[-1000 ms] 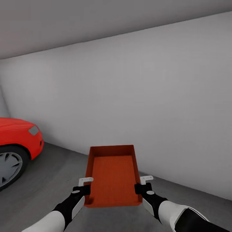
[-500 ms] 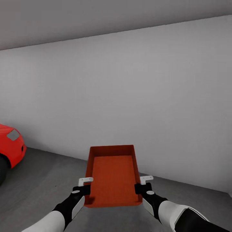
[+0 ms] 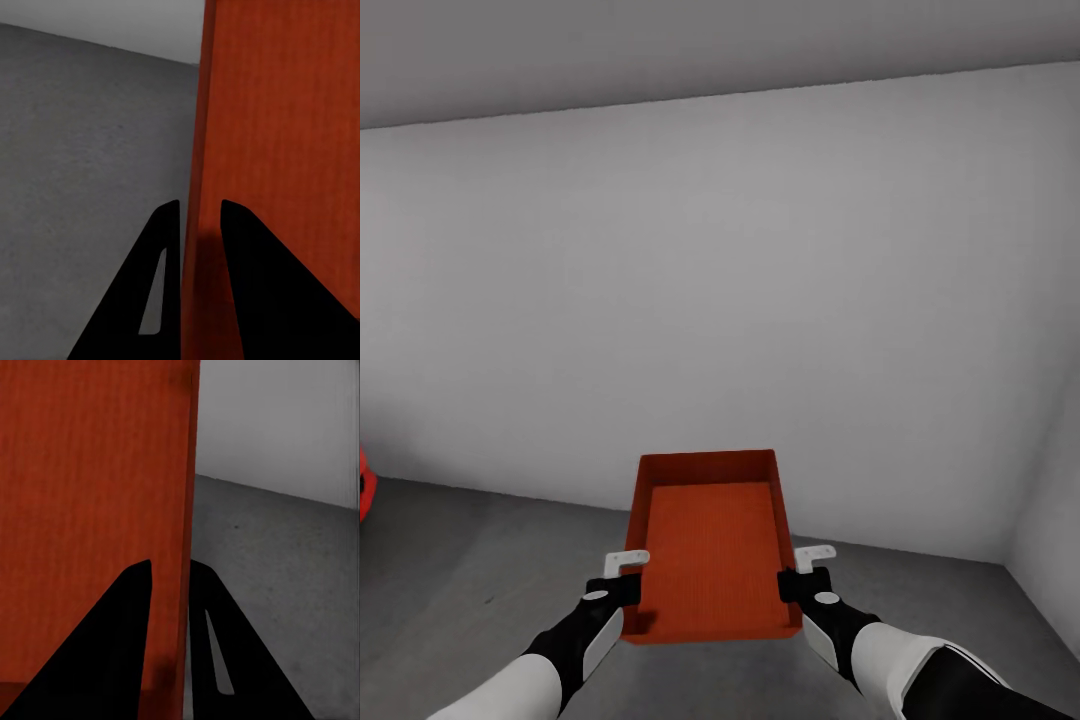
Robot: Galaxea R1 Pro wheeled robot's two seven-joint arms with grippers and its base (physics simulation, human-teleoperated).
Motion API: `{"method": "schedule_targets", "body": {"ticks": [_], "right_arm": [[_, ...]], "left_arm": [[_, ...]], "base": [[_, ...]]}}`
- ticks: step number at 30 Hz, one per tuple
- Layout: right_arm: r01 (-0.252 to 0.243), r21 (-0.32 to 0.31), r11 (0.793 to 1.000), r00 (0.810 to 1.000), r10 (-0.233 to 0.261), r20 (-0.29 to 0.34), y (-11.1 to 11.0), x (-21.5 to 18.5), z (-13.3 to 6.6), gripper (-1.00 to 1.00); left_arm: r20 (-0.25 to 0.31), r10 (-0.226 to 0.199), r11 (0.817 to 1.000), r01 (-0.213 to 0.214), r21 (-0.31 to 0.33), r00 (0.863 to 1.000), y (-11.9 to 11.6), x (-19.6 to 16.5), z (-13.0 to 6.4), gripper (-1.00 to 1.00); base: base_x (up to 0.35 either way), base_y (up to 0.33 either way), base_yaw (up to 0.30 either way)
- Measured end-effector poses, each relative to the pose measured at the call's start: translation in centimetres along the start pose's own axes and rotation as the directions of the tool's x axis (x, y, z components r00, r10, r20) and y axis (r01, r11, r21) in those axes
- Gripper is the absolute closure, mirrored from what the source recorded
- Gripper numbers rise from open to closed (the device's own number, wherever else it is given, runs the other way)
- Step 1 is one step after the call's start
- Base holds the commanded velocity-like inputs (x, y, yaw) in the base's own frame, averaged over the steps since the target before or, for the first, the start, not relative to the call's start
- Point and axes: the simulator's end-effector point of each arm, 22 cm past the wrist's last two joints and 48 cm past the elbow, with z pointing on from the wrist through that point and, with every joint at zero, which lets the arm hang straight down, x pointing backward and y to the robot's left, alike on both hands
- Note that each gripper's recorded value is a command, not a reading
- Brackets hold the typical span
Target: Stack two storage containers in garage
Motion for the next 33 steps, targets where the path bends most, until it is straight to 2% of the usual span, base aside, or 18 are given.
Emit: {"method": "schedule_targets", "body": {"ticks": [15,23,33], "right_arm": [[0.0,0.0,1.0,1.0,0.0,0.0,0.0,0.0,0.0,1.0],[0.0,0.0,1.0,1.0,0.0,0.0,0.01,0.0,-0.02,1.0],[0.0,0.0,1.0,1.0,0.0,0.0,0.01,-0.02,-0.06,1.0]], "left_arm": [[0.0,0.0,1.0,0.0,0.0,1.0,0.0,-0.01,0.0,1.0],[0.0,0.0,1.0,0.0,0.0,1.0,0.01,-0.02,-0.02,1.0],[0.001,0.0,1.0,0.0,0.0,1.0,0.01,-0.01,-0.06,1.0]], "base": [[0.0,0.0,-0.246],[0.04,0.0,-0.03],[0.288,0.0,-0.001]]}}
